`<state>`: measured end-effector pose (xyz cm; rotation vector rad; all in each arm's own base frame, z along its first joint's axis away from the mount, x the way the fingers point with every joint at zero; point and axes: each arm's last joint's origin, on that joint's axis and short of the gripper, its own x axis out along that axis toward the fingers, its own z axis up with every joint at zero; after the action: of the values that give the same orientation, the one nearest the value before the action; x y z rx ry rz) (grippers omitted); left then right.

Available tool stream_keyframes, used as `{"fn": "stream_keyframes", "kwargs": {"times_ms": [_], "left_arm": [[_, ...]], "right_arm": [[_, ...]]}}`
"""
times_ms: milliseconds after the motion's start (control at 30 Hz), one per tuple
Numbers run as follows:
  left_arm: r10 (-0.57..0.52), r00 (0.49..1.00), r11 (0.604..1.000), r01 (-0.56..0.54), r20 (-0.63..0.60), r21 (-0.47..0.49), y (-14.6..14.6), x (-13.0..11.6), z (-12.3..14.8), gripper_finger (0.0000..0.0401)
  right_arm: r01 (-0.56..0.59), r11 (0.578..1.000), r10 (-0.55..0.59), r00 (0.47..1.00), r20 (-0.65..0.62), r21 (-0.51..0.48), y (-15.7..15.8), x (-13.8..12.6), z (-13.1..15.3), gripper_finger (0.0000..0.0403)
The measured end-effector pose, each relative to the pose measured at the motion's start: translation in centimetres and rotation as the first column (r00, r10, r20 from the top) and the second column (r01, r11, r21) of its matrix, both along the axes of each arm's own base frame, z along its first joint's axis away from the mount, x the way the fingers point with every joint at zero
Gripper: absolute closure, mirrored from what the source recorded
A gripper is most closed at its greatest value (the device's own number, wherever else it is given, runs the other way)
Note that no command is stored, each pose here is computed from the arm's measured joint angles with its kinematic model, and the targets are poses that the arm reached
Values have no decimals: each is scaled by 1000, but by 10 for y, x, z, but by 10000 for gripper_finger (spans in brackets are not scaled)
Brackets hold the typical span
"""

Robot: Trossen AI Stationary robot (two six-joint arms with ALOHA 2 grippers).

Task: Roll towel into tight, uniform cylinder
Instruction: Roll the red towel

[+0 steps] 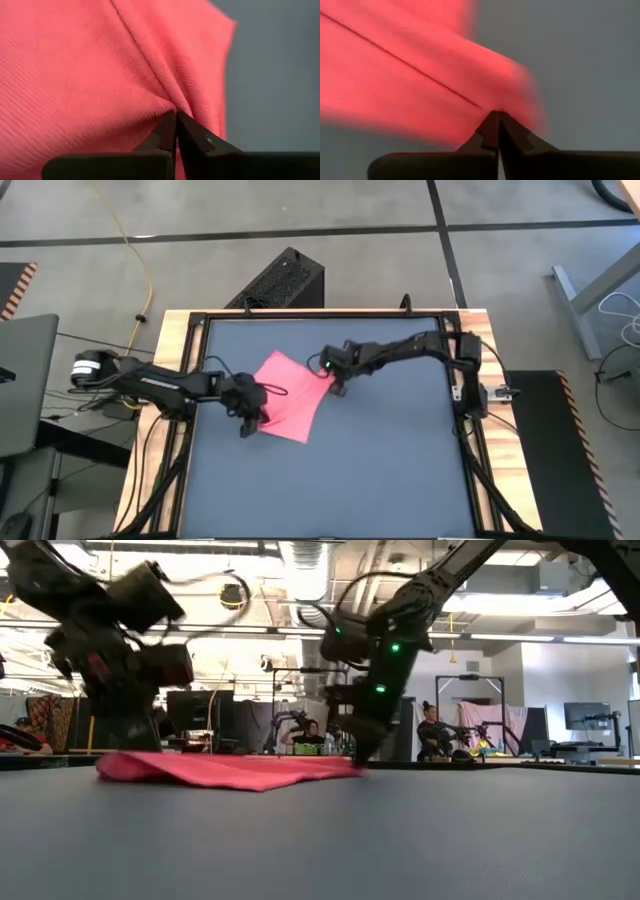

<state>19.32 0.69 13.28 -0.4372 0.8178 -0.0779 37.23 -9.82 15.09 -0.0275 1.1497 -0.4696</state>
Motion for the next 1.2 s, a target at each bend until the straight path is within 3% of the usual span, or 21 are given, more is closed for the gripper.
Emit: {"fn": "stream_keyframes", "kwargs": {"times_ms": [167,233,367,467,600,767,867,1000,1200], "left_arm": [[3,993,1000,-6,122,23,-10,-7,24,400],[6,985,997,-20,173,79,-10,-9,34,400],[39,986,968,-77,160,238,-6,-21,45,399],[-2,984,943,-56,177,327,-5,-24,50,399],[-132,977,930,64,166,361,-10,-21,47,396],[-284,957,876,233,62,422,-23,-13,30,357],[-290,957,845,259,-6,468,-27,-5,17,321],[-270,961,842,262,-53,472,-27,4,2,279],[-270,959,841,278,-86,465,-28,12,-12,257]], "right_arm": [[-13,1000,13,1000,1,6,-17,-16,27,371],[-48,998,45,997,62,49,-13,-18,40,374],[-171,978,150,974,168,116,11,-15,62,377],[-229,962,198,960,199,147,32,-14,70,372],[-318,928,291,945,152,197,64,-14,64,355],[-363,898,363,931,49,248,100,-14,46,337],[-345,896,356,935,15,280,112,-16,41,332],[-293,916,321,945,-62,272,118,-21,34,330],[-278,927,305,950,-72,251,120,-31,12,330]]}}
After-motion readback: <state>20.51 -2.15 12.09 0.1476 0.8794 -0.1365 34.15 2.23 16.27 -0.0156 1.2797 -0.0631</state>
